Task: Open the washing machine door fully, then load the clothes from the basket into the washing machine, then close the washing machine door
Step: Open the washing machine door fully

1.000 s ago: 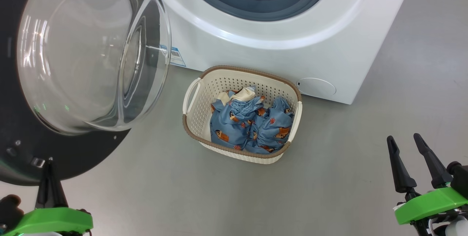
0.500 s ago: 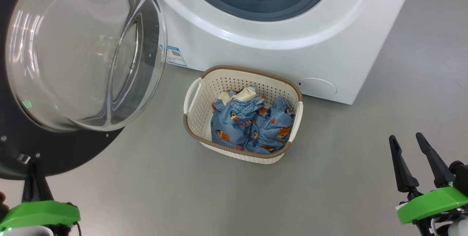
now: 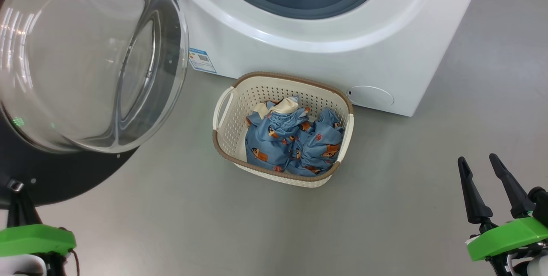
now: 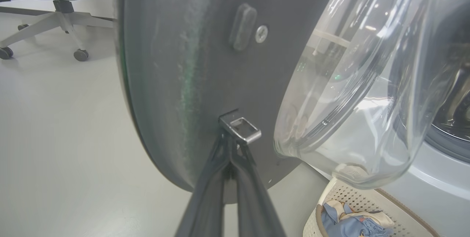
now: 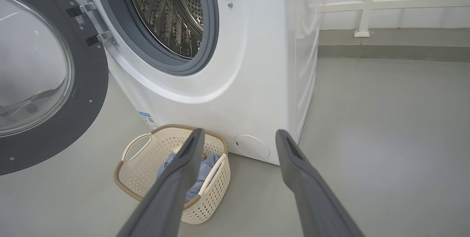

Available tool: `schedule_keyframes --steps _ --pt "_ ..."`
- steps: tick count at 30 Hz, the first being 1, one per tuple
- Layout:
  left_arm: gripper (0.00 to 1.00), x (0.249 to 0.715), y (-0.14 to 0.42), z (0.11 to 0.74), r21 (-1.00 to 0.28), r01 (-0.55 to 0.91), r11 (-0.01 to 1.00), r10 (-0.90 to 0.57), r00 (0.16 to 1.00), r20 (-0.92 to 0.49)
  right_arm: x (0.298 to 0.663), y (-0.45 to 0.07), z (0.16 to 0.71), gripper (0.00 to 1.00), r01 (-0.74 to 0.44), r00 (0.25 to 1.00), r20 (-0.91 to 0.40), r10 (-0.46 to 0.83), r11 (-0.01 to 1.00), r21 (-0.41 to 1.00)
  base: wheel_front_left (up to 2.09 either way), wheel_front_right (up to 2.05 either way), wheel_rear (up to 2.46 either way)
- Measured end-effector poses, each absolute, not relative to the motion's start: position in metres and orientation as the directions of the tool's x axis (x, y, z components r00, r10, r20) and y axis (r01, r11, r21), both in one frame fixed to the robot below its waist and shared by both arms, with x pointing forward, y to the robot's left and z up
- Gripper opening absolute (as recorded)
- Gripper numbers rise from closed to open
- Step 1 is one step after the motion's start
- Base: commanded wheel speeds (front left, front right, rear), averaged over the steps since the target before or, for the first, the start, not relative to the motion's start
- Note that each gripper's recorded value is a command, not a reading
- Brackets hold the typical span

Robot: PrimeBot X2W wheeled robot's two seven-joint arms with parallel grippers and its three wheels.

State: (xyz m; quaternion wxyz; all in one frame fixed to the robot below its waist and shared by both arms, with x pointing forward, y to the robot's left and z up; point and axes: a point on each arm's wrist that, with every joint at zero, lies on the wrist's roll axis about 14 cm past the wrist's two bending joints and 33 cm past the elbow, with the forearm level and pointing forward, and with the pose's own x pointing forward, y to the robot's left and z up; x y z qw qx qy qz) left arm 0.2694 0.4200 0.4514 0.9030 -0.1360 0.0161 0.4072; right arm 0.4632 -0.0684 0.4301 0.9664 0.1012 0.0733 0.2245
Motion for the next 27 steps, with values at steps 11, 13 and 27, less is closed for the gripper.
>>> schedule_keyframes --steps 11,13,27 --pt "0.00 0.271 0.433 0.448 -0.214 -0.762 0.611 0.748 0.645 -0.159 0.467 -0.071 0.427 1.00 -0.414 0.891 -0.100 0.444 0.881 0.228 0.00 0.00 0.00" --pt "0.00 0.272 0.435 0.447 -0.213 -0.763 0.610 0.749 0.643 -0.161 0.467 -0.071 0.427 1.00 -0.414 0.891 -0.099 0.444 0.881 0.228 0.00 0.00 0.00" --pt "0.00 0.268 0.457 0.445 -0.171 -0.799 0.576 0.778 0.600 -0.184 0.470 -0.070 0.421 1.00 -0.419 0.886 -0.109 0.451 0.878 0.229 0.00 0.00 0.00"
